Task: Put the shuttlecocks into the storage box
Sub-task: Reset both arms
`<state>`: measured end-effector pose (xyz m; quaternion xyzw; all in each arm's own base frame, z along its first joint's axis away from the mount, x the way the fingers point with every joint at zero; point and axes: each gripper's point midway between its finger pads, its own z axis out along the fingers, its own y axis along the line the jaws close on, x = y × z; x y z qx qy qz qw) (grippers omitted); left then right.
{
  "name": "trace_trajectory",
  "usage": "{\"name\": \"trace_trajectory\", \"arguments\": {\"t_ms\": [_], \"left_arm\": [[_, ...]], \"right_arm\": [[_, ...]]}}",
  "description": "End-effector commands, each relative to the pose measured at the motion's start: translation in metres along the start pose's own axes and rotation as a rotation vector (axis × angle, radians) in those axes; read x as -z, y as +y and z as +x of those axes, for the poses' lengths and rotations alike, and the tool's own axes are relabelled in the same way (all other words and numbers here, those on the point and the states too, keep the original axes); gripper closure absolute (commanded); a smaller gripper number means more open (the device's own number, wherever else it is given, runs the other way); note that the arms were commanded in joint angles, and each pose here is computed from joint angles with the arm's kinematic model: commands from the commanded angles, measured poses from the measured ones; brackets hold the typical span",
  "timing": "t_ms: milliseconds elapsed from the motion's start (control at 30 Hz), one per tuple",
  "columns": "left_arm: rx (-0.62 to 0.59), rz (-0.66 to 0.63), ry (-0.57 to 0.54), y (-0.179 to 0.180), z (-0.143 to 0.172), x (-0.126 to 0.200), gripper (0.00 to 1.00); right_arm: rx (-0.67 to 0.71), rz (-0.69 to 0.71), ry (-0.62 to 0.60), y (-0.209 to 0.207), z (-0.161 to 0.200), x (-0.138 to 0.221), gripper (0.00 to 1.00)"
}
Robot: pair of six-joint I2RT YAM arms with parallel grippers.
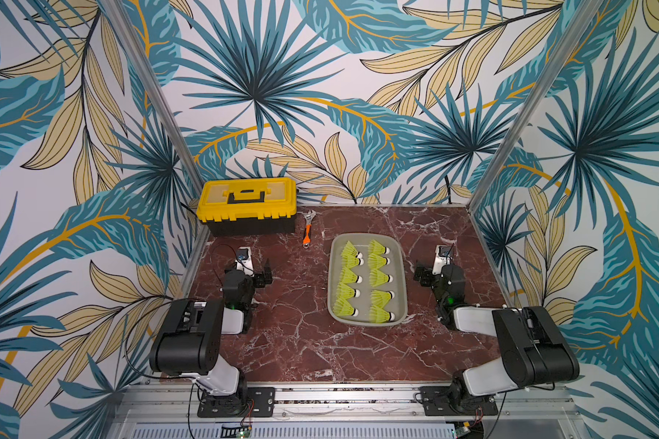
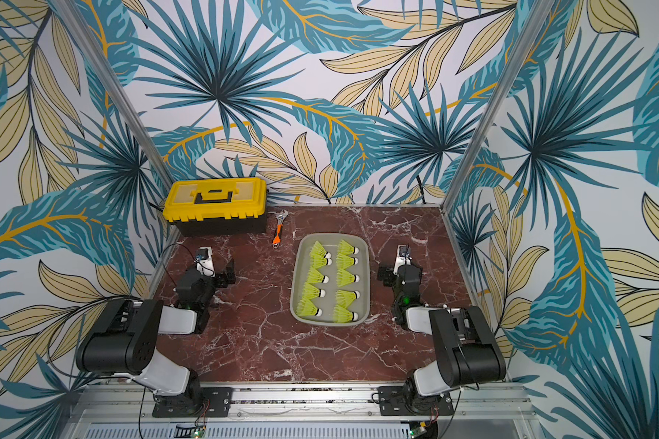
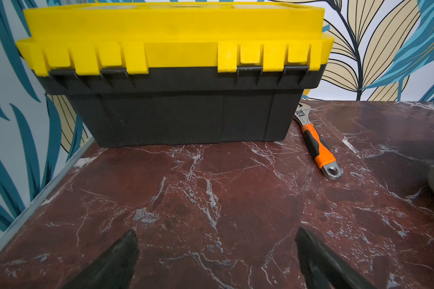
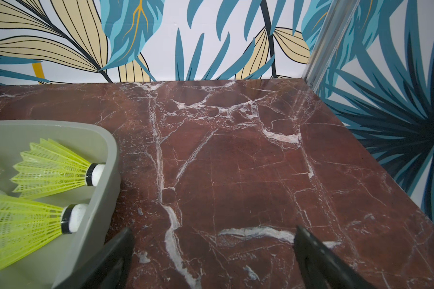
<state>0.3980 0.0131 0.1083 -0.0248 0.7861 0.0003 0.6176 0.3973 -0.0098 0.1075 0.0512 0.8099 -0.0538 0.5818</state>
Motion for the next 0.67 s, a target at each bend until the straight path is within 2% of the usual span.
{"name": "trace_trajectory", "arguments": {"t_ms": [0,633], "left_arm": [[-0.005,0.002,-0.01,0.0019,-0.0096,-0.0046,0.0],[-0.007,0.008,-0.011,0.001,-0.01,-0.0048,0.0]], "right_arm": [[-0.001,-0.004,-0.015,-0.0003,-0.0039,-0.0014,0.01],[-0.003,-0.001,-0.015,-0.0012,-0.004,-0.0009,0.0]]}}
